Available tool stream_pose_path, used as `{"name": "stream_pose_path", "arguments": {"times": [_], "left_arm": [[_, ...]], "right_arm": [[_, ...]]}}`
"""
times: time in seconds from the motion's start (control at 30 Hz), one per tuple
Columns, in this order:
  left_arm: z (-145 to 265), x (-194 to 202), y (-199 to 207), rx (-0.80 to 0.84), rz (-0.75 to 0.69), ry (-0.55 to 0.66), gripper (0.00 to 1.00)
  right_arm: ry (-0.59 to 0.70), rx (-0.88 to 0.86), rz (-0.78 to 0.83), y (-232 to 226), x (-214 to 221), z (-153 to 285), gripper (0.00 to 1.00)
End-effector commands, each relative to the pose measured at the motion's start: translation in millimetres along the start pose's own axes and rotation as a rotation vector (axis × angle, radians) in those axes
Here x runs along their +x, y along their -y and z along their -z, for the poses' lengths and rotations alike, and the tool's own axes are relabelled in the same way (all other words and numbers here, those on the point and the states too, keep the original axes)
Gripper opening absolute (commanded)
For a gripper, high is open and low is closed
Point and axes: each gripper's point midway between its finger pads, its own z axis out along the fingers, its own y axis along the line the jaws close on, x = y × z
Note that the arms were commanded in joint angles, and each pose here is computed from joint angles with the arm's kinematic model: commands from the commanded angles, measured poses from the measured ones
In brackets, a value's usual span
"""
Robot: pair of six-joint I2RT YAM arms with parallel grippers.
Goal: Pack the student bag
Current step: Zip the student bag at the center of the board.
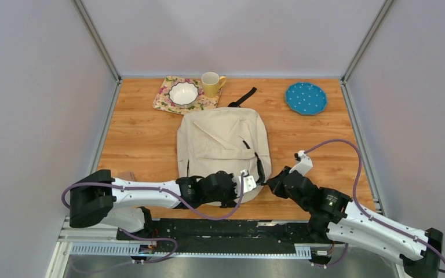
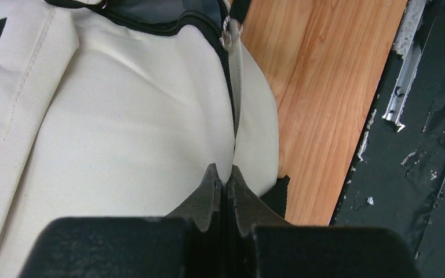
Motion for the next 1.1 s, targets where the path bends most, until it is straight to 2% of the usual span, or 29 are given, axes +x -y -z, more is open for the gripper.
{"name": "stream_pose_path", "arguments": {"times": [0.0, 0.17, 0.33, 0.37, 0.47, 0.57, 0.67, 0.7, 0.8, 0.97, 1.07], "left_arm": [[13, 18, 6, 0.012, 0.053, -0.018, 0.00], [26, 50, 16, 0.040, 0.140, -0.048, 0.00], [36, 66, 23, 0.057, 0.213, -0.028, 0.00], [36, 64, 23, 0.057, 0.223, -0.011, 0.20], [39, 45, 20, 0.052, 0.240, 0.060, 0.55], [41, 12, 14, 0.040, 0.230, 0.149, 0.70], [40, -27, 8, 0.040, 0.201, 0.219, 0.74], [42, -49, 6, 0.046, 0.183, 0.261, 0.74], [34, -80, 3, 0.057, 0.148, 0.299, 0.75], [3, -84, 19, 0.162, 0.135, 0.241, 0.76], [-10, -72, 29, 0.206, 0.156, 0.199, 0.76]], "right_arm": [[0.153, 0.095, -0.075, 20, -33, 0, 0.00], [0.199, 0.092, -0.102, 18, -56, -3, 0.00], [0.175, 0.026, -0.089, 0, -59, -10, 0.00], [0.156, 0.019, -0.053, -2, -56, -12, 0.00], [0.084, -0.053, -0.010, -16, -44, -15, 0.00], [0.002, -0.118, 0.017, -24, -26, -15, 0.00], [-0.038, -0.155, 0.033, -24, -13, -15, 0.00], [-0.036, -0.154, 0.040, -22, -12, -13, 0.00], [-0.022, -0.142, 0.049, -19, -16, -10, 0.00], [-0.015, -0.128, 0.059, -18, -20, -8, 0.00], [-0.020, -0.109, 0.057, -17, -20, -8, 0.00]]}}
